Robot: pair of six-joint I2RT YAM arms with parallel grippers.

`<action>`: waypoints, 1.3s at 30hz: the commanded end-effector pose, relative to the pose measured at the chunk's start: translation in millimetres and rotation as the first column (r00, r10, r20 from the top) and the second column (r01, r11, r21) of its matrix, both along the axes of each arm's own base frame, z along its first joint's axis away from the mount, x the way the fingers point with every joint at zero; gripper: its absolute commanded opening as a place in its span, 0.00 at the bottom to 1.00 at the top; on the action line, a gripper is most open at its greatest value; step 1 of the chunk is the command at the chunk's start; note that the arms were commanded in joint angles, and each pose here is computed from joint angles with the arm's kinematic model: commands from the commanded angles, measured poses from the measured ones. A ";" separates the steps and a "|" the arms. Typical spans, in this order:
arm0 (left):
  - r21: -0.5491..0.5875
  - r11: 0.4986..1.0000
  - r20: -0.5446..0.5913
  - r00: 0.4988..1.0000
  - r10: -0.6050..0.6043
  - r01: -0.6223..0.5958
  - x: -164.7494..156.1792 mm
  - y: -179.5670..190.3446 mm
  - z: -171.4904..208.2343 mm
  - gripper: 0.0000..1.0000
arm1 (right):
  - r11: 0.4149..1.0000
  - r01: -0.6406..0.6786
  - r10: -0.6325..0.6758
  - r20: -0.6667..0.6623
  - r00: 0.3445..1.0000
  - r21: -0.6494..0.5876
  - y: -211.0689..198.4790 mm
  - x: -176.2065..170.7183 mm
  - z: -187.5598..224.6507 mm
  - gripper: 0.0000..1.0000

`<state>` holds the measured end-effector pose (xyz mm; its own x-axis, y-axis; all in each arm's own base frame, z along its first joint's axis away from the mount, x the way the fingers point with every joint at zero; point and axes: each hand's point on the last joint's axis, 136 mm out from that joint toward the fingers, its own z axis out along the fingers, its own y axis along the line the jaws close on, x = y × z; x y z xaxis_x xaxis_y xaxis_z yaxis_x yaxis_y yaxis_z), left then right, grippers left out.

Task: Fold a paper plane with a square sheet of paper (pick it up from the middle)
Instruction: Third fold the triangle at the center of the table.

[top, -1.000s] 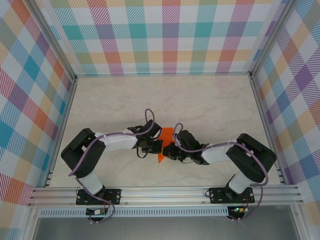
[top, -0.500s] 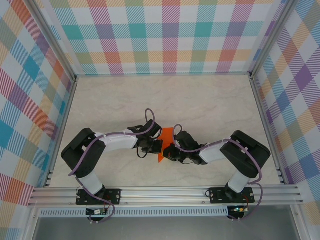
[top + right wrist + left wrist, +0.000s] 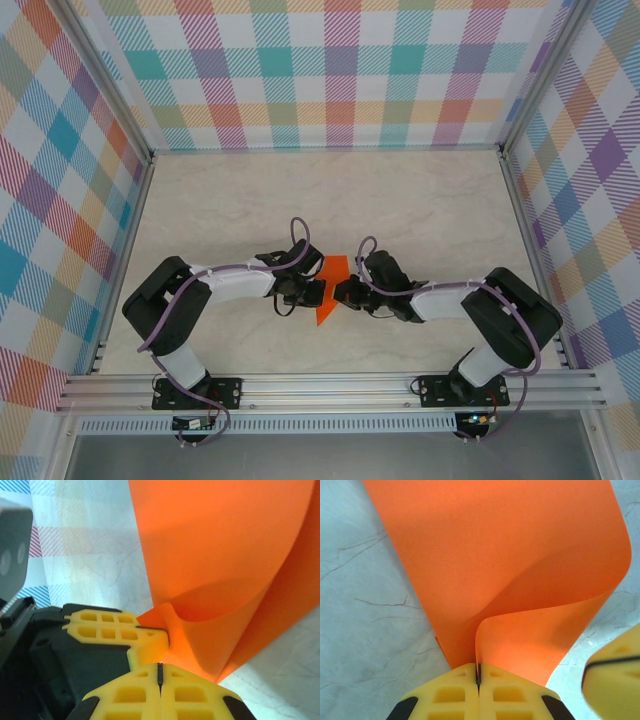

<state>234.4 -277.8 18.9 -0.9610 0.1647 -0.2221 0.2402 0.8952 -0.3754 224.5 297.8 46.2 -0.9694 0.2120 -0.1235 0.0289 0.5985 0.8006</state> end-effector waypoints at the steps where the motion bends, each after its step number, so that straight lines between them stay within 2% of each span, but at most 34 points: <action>1: 0.048 0.999 -0.057 0.998 -0.012 0.015 -10.3 8.7 -16.0 0.00 | 0.999 -0.047 0.046 0.014 0.999 0.016 7.3 5.6 4.5 0.00; 5: 0.049 0.999 -0.058 0.998 -0.013 0.016 -9.8 8.9 -16.2 0.00 | 0.999 -0.047 0.047 0.004 0.999 0.004 7.3 8.6 -2.8 0.00; 13: 0.055 0.998 -0.058 0.998 -0.014 0.017 -11.4 10.7 -17.5 0.00 | 0.995 -0.022 0.016 -0.057 0.998 -0.102 -7.7 3.8 -38.4 0.00; 21: 0.062 0.998 -0.060 0.998 -0.016 0.019 -11.8 12.0 -17.6 0.00 | 0.997 -0.031 0.030 -0.015 0.999 -0.071 -0.9 12.7 -8.6 0.00; 27: 0.064 0.998 -0.057 0.998 -0.016 0.020 -12.1 12.6 -17.5 0.00 | 0.999 -0.010 0.011 0.006 1.000 -0.032 -10.6 25.8 6.1 0.00; 34: 0.064 0.998 -0.059 0.998 -0.014 0.018 -12.5 13.1 -18.1 0.00 | 1.000 -0.017 0.017 -0.021 1.000 -0.014 -12.5 32.6 -2.8 0.00; 39: 0.061 0.998 -0.059 0.998 -0.015 0.019 -11.7 11.9 -17.1 0.00 | 0.995 0.016 -0.022 -0.066 0.998 -0.097 -24.4 31.4 -29.0 0.00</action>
